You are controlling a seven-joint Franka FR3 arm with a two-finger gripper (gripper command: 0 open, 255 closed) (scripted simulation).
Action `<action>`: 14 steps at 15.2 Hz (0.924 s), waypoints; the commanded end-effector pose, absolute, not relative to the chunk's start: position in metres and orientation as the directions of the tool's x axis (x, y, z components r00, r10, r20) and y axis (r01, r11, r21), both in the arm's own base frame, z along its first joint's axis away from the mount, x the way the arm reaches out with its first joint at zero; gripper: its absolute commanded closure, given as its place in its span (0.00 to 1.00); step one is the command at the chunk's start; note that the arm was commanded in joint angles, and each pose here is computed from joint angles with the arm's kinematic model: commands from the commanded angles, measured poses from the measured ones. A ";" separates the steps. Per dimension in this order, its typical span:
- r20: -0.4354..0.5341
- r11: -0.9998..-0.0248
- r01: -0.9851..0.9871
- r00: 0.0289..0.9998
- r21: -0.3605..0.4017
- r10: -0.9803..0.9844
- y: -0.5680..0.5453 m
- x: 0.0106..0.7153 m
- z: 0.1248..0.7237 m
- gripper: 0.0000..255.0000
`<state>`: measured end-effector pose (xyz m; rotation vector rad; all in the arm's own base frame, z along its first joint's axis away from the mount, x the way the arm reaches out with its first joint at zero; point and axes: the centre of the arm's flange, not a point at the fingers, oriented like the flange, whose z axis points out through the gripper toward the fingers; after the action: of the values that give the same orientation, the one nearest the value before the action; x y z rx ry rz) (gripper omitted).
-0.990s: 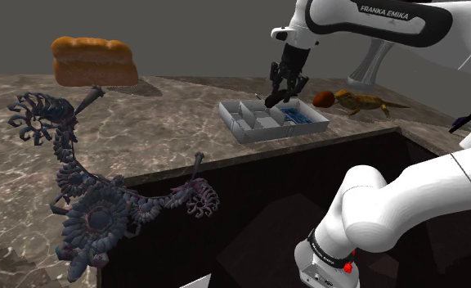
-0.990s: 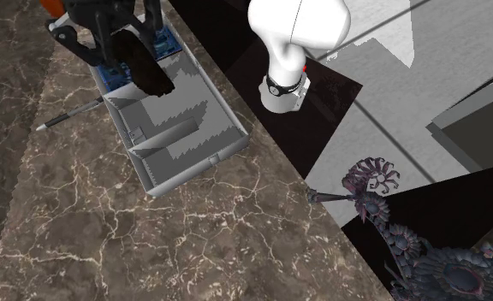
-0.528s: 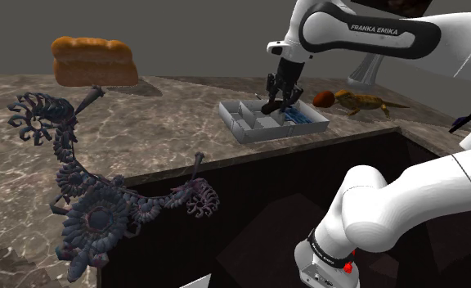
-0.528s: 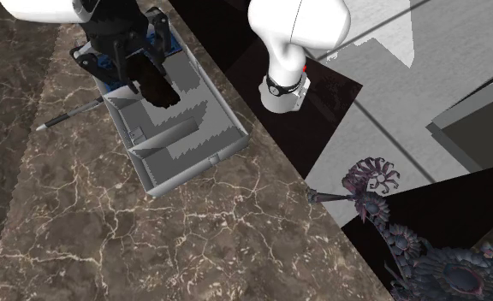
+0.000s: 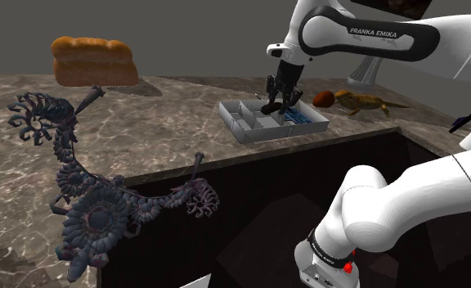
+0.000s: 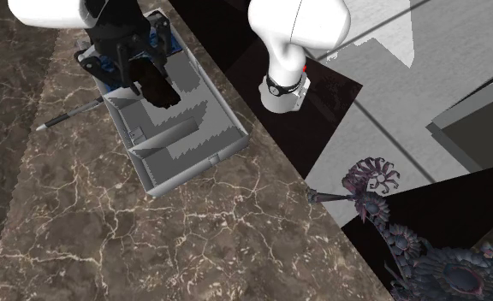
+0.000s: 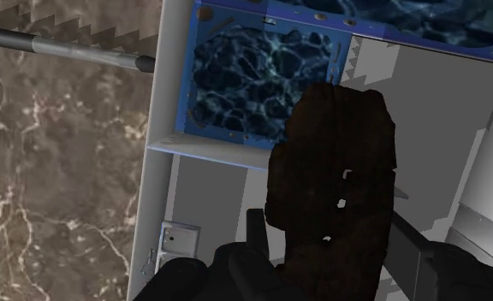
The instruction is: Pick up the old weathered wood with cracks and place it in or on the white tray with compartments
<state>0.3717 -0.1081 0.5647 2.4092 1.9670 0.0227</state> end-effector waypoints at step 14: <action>-0.008 -0.200 0.979 0.200 0.034 0.980 -0.107 0.370 0.615 0.00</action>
<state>0.3700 -0.1074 0.6138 2.4089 1.9668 0.0231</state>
